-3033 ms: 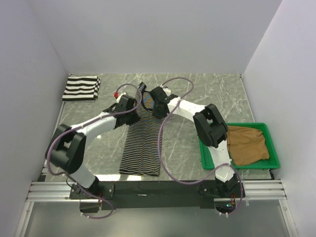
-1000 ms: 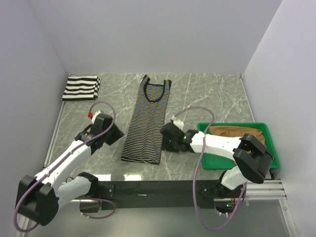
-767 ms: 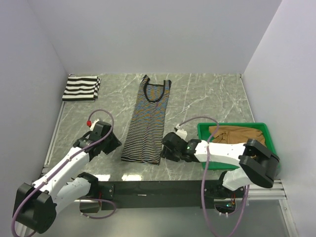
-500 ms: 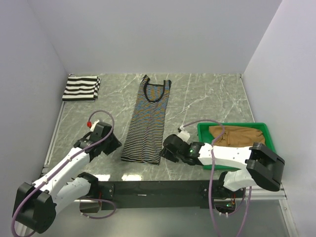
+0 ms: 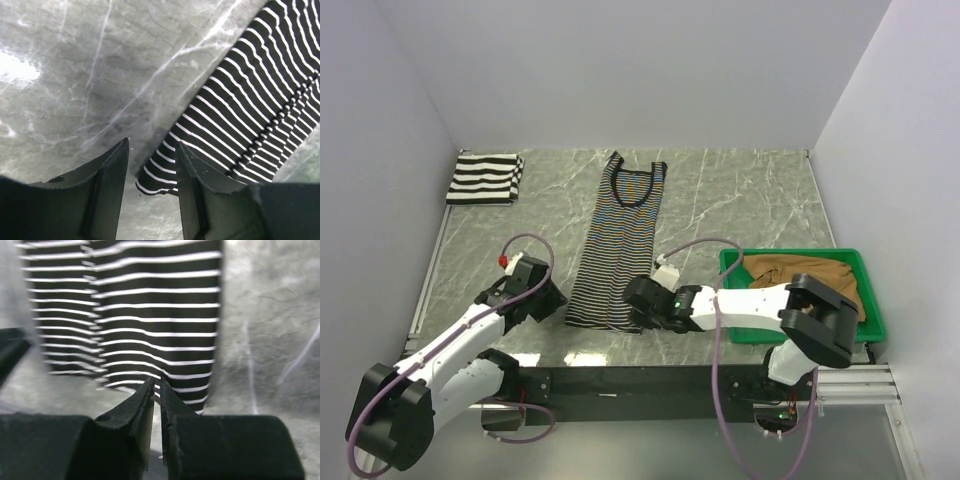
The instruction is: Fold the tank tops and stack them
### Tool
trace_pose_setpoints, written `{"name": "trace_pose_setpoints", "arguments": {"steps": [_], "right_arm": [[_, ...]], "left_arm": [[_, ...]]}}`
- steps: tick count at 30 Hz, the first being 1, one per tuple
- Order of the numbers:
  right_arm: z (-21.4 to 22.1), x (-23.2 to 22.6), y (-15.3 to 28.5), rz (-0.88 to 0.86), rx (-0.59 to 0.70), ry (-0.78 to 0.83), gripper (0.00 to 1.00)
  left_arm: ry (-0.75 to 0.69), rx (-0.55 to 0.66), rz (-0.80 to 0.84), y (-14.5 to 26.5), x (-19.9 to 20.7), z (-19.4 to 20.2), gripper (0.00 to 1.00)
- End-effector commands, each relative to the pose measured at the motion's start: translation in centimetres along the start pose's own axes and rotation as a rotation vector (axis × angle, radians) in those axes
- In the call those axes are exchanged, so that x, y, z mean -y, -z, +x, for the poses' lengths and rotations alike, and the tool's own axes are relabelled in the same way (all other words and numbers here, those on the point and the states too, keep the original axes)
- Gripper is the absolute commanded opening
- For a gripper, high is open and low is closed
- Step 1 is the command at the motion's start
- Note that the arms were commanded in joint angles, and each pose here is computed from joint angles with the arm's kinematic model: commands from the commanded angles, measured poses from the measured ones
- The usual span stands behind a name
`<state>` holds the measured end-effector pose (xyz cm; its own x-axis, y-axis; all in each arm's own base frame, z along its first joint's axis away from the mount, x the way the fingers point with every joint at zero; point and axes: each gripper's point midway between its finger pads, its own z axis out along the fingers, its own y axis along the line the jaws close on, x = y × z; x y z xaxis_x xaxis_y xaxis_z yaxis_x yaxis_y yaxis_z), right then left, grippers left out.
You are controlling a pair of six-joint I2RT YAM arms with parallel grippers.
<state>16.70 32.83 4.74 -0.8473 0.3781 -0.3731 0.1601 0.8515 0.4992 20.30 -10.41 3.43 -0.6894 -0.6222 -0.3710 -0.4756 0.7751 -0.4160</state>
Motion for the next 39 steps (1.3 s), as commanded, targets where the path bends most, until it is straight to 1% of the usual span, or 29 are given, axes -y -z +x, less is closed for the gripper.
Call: {"name": "trace_pose_setpoints", "arguments": {"steps": [1, 4, 6, 8, 9, 12, 15, 19, 21, 24, 27, 29, 33, 34, 37, 39], "right_arm": [[0.8, 0.5, -0.8, 0.040, -0.005, 0.019, 0.16], [2.0, 0.2, -1.5, 0.002, -0.046, 0.027, 0.16], [2.9, -1.4, -1.7, -0.058, -0.092, 0.050, 0.16], [3.7, -0.9, -2.3, -0.017, -0.112, 0.096, 0.16], [3.6, -1.3, -2.2, -0.016, -0.106, 0.104, 0.16], [4.0, 0.1, -2.5, 0.022, -0.115, 0.106, 0.16], [3.4, 1.6, -2.3, 0.061, -0.102, 0.101, 0.16], [2.2, 3.5, -1.7, 0.098, -0.086, 0.097, 0.16], [1.6, 5.4, -1.7, 0.138, -0.077, 0.093, 0.16], [0.7, 6.6, -1.3, 0.136, -0.067, 0.084, 0.17], [-0.4, 6.1, -0.6, 0.126, -0.048, 0.099, 0.17], [-1.1, 6.3, -0.2, 0.156, -0.025, 0.138, 0.18], [-2.5, 4.2, 1.2, 0.106, 0.006, 0.160, 0.25], [-2.7, 3.8, 1.6, 0.091, 0.010, 0.164, 0.30], [-3.4, 2.6, 3.2, 0.043, 0.032, 0.153, 0.37], [-4.0, 2.7, 4.3, 0.037, 0.047, 0.141, 0.41]], "left_arm": [[-0.008, 0.019, 0.091, 0.3, 1.6, -0.3, 0.48], [-0.013, 0.015, 0.119, 0.5, 2.1, -0.3, 0.49], [-0.018, 0.011, 0.149, 0.7, 2.7, -0.3, 0.49], [-0.024, 0.008, 0.159, 0.7, 2.8, -0.2, 0.51], [-0.032, 0.004, 0.168, 0.6, 2.8, 0.0, 0.52], [-0.037, 0.004, 0.150, 0.2, 2.2, 0.2, 0.55], [-0.030, -0.006, 0.123, -0.3, 1.2, 0.9, 0.56], [-0.033, -0.012, 0.148, -0.2, 1.4, 1.4, 0.58], [-0.040, -0.015, 0.175, 0.0, 1.9, 1.6, 0.59], [-0.060, -0.032, 0.229, 0.3, 2.9, 2.3, 0.61], [-0.086, -0.082, 0.284, 0.4, 3.7, 3.8, 0.61], [-0.115, -0.124, 0.296, 0.4, 4.0, 5.0, 0.59], [-0.122, -0.143, 0.242, 0.0, 3.1, 6.3, 0.56], [-0.121, -0.148, 0.232, 0.0, 2.9, 6.5, 0.55], [-0.109, -0.161, 0.209, -0.1, 2.3, 7.0, 0.52], [-0.107, -0.169, 0.200, -0.1, 2.1, 7.2, 0.50]]}}
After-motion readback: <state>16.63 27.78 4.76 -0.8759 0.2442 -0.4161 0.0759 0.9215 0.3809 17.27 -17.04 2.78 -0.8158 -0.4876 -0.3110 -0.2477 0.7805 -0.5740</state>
